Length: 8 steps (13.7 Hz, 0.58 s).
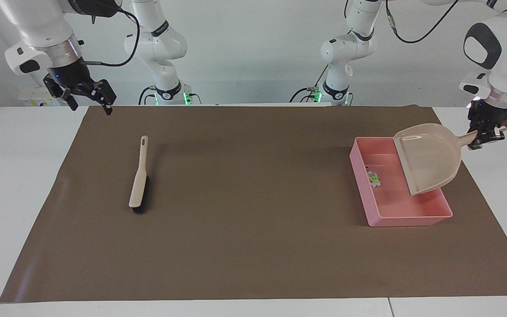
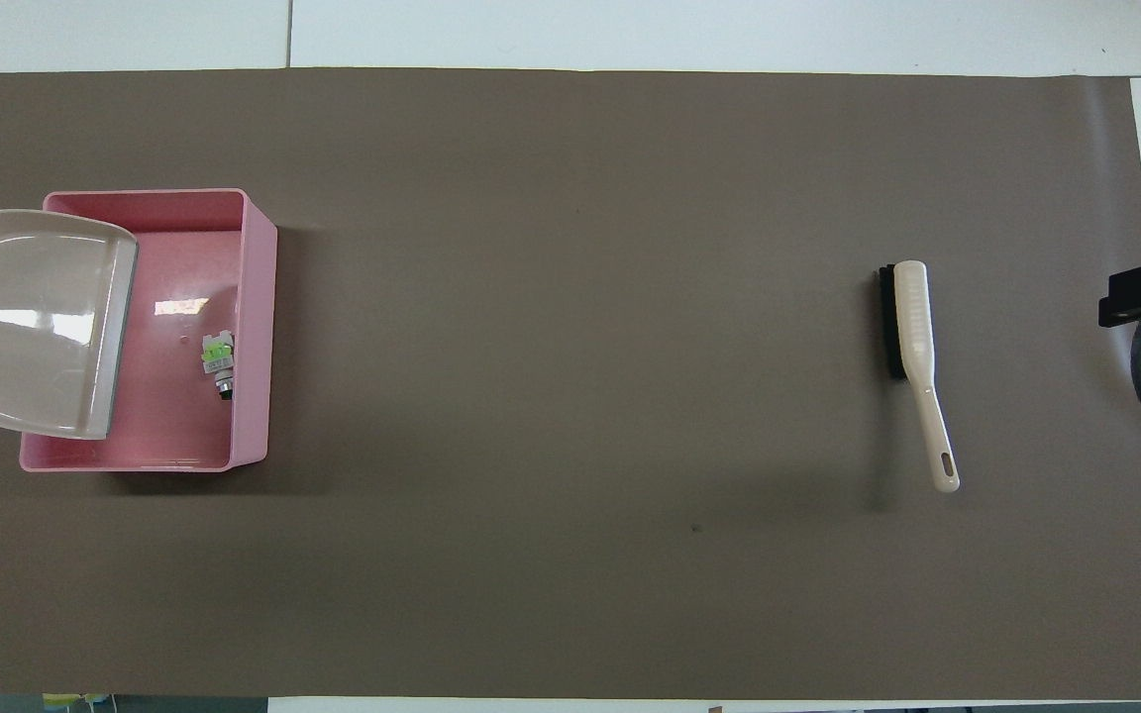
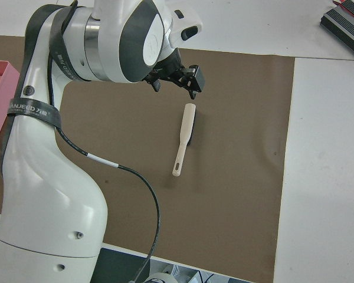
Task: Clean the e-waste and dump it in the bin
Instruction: 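Tilt the dustpan over the bin while the right gripper releases the brush, then lower the dustpan back onto the table beside the bin with the left gripper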
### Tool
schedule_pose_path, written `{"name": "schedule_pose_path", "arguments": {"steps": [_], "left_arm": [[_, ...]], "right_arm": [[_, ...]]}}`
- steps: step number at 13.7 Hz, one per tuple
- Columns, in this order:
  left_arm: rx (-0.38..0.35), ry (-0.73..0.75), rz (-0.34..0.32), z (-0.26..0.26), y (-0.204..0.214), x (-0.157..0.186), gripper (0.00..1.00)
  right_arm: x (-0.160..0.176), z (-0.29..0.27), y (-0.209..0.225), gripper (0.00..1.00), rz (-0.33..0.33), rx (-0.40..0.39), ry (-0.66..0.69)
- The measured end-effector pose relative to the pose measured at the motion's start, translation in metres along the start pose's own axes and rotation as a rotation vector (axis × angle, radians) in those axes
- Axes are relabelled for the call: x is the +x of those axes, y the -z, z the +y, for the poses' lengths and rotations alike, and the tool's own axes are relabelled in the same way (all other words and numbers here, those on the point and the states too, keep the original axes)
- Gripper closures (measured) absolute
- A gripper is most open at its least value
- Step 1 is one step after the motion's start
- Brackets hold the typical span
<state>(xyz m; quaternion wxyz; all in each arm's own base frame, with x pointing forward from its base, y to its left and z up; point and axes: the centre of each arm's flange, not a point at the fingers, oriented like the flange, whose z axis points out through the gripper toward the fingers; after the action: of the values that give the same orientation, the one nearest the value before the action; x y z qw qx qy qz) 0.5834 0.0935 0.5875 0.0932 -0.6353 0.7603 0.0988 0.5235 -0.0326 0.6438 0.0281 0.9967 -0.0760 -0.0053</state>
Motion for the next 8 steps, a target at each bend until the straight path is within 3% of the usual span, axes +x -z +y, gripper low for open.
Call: {"name": "schedule_pose_path", "arguments": {"steps": [5, 8], "left_arm": [[0.044, 0.04, 0.198, 0.0, 0.01, 0.015, 0.66], [0.065, 0.042, 0.259, -0.004, 0.013, 0.024, 0.66]], "right_arm": [[-0.001, -0.008, 0.003, 0.0, 0.005, 0.026, 0.018], [-0.001, -0.012, 0.004, 0.0, 0.002, 0.065, 0.02]]}}
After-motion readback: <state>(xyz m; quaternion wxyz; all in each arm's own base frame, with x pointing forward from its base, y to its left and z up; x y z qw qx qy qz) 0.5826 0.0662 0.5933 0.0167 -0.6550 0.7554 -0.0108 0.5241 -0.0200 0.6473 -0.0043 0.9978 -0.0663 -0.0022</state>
